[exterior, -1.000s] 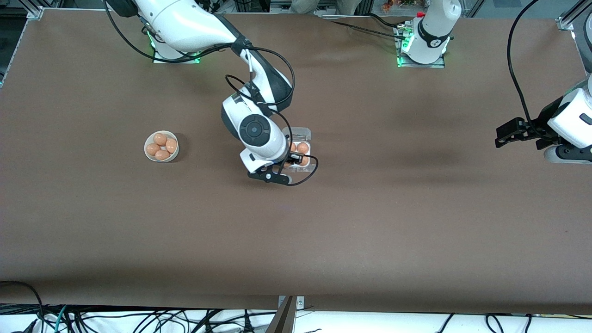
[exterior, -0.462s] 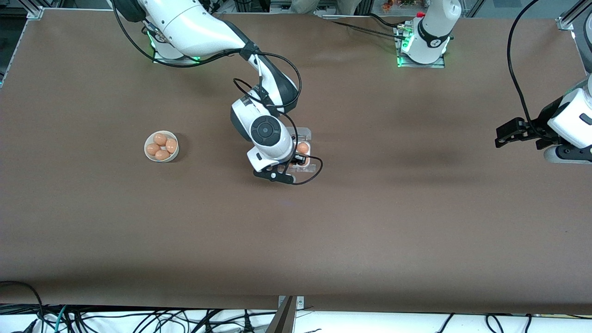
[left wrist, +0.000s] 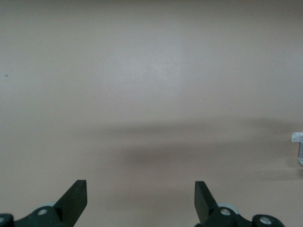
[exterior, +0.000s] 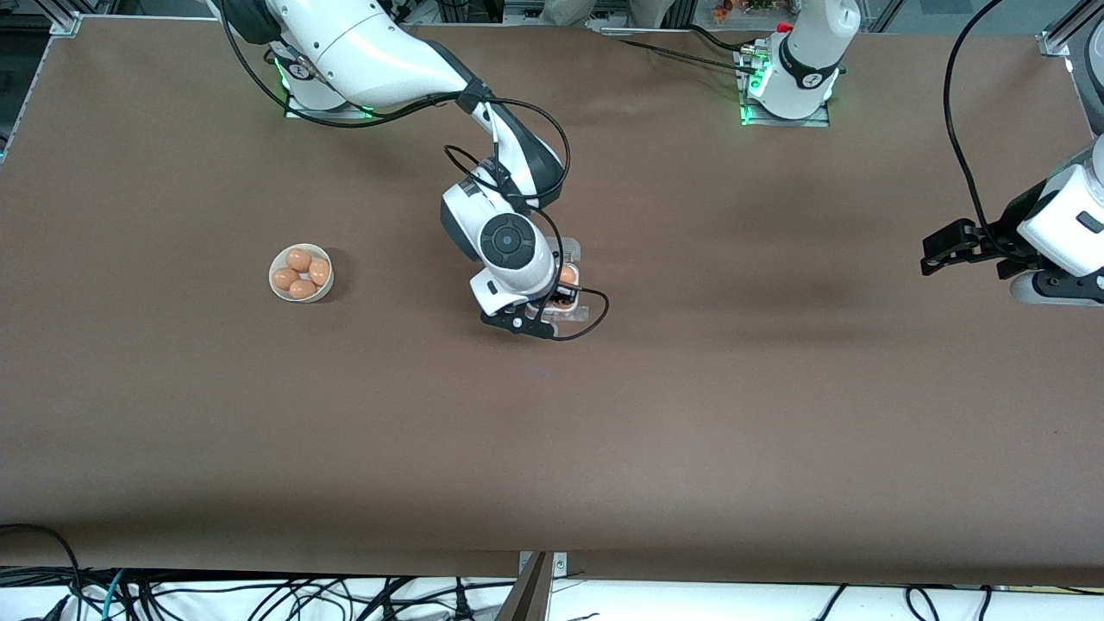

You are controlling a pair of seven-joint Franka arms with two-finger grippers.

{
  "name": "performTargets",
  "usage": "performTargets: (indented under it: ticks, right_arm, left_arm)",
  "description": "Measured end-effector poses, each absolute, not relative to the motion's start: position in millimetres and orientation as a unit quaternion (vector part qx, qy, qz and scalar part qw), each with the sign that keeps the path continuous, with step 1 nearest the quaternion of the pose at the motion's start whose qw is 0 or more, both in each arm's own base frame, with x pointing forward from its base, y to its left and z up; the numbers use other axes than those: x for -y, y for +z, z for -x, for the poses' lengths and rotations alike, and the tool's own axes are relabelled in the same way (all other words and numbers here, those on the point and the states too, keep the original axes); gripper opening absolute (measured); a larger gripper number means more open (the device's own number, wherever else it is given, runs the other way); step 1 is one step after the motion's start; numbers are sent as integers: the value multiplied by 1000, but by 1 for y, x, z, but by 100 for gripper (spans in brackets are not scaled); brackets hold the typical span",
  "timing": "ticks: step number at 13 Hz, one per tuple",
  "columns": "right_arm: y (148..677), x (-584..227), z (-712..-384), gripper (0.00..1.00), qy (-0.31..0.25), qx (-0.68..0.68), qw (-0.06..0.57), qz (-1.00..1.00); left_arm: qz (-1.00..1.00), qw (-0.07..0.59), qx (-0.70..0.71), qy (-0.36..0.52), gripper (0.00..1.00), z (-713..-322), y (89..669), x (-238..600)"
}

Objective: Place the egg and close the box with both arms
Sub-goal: 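Raise the right gripper away while the left gripper reaches the carton lid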

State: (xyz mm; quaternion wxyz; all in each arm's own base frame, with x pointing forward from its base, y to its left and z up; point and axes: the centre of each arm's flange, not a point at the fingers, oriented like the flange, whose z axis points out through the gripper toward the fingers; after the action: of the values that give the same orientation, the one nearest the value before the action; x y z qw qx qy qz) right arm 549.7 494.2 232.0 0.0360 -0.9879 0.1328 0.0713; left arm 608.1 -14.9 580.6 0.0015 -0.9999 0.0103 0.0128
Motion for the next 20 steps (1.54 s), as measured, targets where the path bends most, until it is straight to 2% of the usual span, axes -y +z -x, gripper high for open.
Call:
performTargets:
  ticks: [3,4,8,9,10,11,13,15,19,20]
  right_arm:
    - [232,-494,-550,96,71,-138,36,987]
    - [232,-494,-550,100,71,-138,36,987]
    - [251,-481,-564,100,57,-143,28,988]
    - [266,-472,-570,100,55,-140,19,988]
    - [287,-459,-576,100,57,-132,7,990]
    - [310,-444,-582,100,59,-123,-5,991]
    - [360,-404,-594,100,67,-103,-21,992]
    - [402,-352,-606,100,81,-84,-25,993]
    - [450,-221,-612,100,103,-45,-23,993]
    - [459,-187,-608,100,111,-37,-23,993]
  left_arm:
    - [1000,1,-13,14,100,-608,580,19]
    - [1000,0,-15,14,100,-608,579,20]
    - [998,-51,-23,30,100,-605,576,53]
    - [997,-56,-25,42,100,-601,574,71]
    - [996,-57,-30,58,94,-595,570,95]
    - [995,-55,-33,75,94,-589,565,122]
    - [993,-46,-12,111,74,-572,553,182]
    - [989,-49,26,139,49,-553,541,241]
    - [972,-67,39,223,6,-520,488,340]
    - [966,-70,34,248,1,-514,468,359]
